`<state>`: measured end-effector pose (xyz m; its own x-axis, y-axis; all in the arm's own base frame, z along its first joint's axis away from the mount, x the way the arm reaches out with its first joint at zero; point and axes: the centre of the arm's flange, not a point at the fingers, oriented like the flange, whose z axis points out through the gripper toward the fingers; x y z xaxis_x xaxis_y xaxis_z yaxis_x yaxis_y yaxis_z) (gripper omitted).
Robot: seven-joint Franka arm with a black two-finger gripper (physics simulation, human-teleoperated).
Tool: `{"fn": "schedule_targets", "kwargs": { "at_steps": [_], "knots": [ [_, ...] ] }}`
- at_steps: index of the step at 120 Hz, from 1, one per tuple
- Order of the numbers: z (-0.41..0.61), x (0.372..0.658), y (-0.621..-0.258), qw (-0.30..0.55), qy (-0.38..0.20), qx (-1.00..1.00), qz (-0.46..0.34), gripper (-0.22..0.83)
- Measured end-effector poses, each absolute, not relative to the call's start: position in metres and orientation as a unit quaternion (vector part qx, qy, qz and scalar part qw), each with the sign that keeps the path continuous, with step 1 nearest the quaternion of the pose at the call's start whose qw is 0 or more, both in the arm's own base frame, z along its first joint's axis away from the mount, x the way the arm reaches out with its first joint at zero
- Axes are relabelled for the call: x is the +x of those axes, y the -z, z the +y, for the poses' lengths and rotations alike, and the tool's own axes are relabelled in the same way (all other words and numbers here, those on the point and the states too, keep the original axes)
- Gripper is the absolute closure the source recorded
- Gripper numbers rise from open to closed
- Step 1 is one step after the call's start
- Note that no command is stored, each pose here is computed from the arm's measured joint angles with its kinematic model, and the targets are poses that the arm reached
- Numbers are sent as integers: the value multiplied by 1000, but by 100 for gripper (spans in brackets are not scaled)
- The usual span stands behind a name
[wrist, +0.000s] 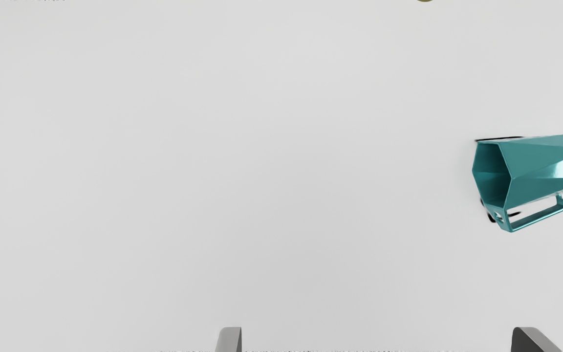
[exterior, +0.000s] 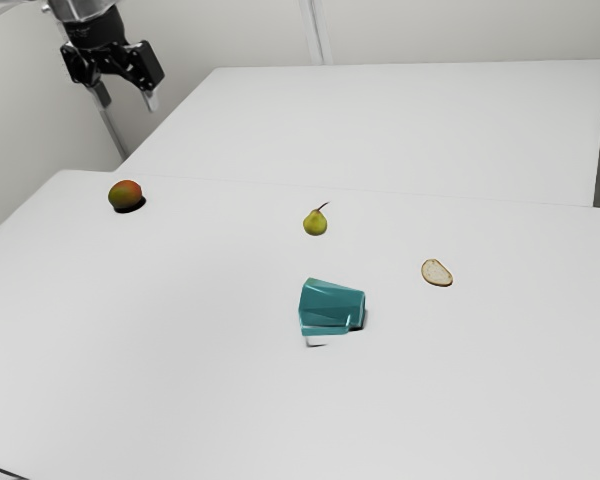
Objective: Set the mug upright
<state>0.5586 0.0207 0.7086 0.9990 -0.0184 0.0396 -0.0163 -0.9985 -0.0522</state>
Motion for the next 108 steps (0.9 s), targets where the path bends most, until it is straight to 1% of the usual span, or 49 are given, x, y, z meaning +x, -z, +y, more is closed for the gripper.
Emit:
{"fn": "schedule_targets", "kwargs": {
  "at_steps": [17, 25, 29, 37, 46, 57, 67, 75, 84, 97, 108],
  "knots": [
    [-3, 558, -706, 22, 21, -999, 22, 0],
    [-3, 564, -686, -1, 6, -1000, 17, 0],
    [2, 569, -665, -20, -6, -1000, 8, 0],
    [18, 577, -612, -73, -31, -997, -16, 0],
    [28, 581, -548, -155, -44, -986, -42, 0],
    [24, 580, -491, -260, -39, -963, -62, 0],
    [16, 569, -444, -338, -33, -938, -74, 0],
    [15, 560, -414, -382, -21, -920, -82, 0],
    [15, 552, -389, -412, -3, -907, -85, 0],
    [16, 553, -365, -433, 30, -897, -85, 0],
    [16, 549, -337, -435, 38, -895, -91, 0]
  ]
}}
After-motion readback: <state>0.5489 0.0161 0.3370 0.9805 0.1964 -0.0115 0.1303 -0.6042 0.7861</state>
